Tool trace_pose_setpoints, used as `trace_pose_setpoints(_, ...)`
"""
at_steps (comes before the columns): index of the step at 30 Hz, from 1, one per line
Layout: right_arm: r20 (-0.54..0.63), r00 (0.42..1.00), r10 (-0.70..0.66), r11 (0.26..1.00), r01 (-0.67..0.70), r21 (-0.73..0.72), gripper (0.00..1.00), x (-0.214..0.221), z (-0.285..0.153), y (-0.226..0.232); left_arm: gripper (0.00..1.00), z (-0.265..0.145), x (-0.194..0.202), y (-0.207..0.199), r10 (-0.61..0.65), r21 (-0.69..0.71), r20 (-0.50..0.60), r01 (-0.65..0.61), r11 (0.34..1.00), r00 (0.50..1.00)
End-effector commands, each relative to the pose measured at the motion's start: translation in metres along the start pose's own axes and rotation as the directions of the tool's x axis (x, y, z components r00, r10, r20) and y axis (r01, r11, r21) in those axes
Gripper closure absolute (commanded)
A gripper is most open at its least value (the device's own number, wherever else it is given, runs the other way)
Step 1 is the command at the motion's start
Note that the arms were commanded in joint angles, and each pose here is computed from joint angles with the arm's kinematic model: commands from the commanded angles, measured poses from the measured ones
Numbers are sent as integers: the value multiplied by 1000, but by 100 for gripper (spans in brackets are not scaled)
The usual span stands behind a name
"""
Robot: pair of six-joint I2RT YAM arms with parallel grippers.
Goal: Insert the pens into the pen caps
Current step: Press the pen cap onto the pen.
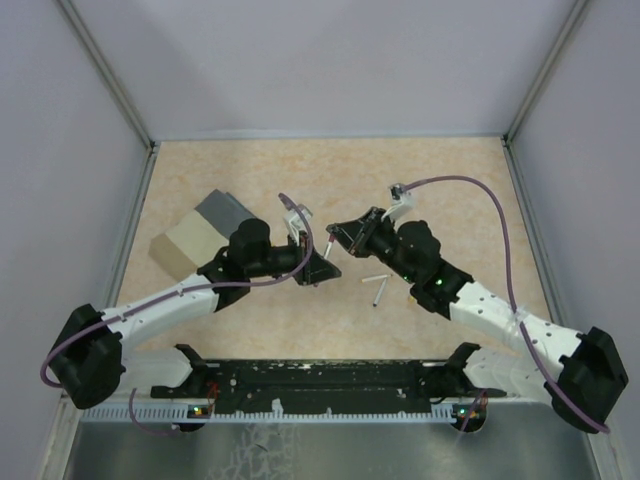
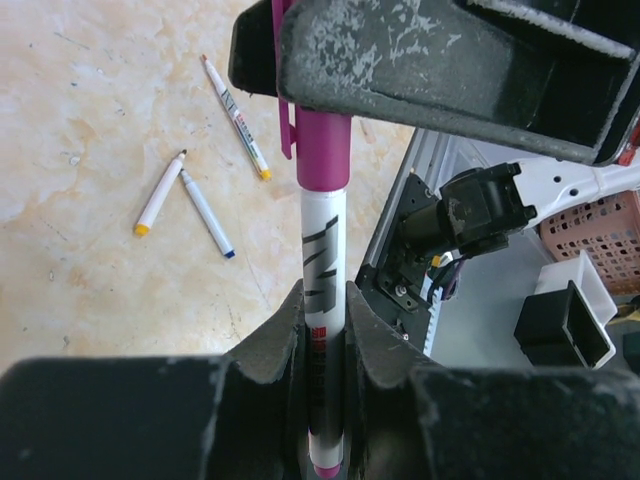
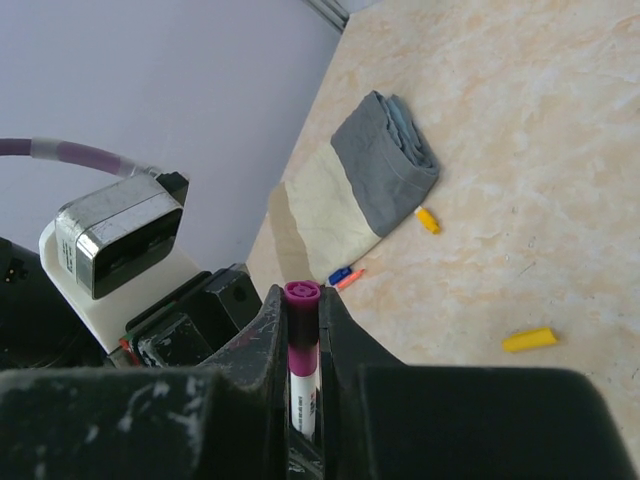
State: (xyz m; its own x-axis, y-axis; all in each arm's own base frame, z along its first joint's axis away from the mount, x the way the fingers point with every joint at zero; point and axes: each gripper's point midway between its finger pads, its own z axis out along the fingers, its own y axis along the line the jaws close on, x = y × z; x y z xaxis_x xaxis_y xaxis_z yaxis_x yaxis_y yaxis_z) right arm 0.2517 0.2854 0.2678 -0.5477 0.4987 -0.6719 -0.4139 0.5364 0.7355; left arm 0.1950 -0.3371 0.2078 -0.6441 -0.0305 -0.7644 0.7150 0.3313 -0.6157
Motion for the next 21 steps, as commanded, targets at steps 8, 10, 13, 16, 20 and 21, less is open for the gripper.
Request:
trace_pose_setpoints(8, -377, 926, 0, 1000, 9, 22, 100, 153, -35, -27, 100, -8, -104, -38, 216, -26, 295, -218, 976, 931)
trace_pose_setpoints(10, -415, 910, 0, 1000, 12, 26, 100, 172, -44, -29, 100, -10, -114, -41, 229, -34, 330, -231, 972, 916)
trace_pose_setpoints(13, -460, 888, 7, 1000, 4, 23, 100, 196, -55, -30, 100, -11, -126, -45, 236, -40, 368, -239, 970, 899)
trace_pose_setpoints(16, -501, 866, 13, 999, 4, 33, 100, 219, -66, -33, 100, -12, -138, -50, 245, -44, 394, -247, 968, 886)
trace_pose_setpoints(20, -534, 845, 4, 997, 37, 65, 100, 236, -80, -48, 100, -13, -153, -57, 252, -49, 426, -256, 966, 869)
trace_pose_setpoints(21, -538, 843, 1, 996, 46, 74, 100, 239, -83, -52, 100, -14, -156, -58, 254, -50, 430, -258, 965, 866)
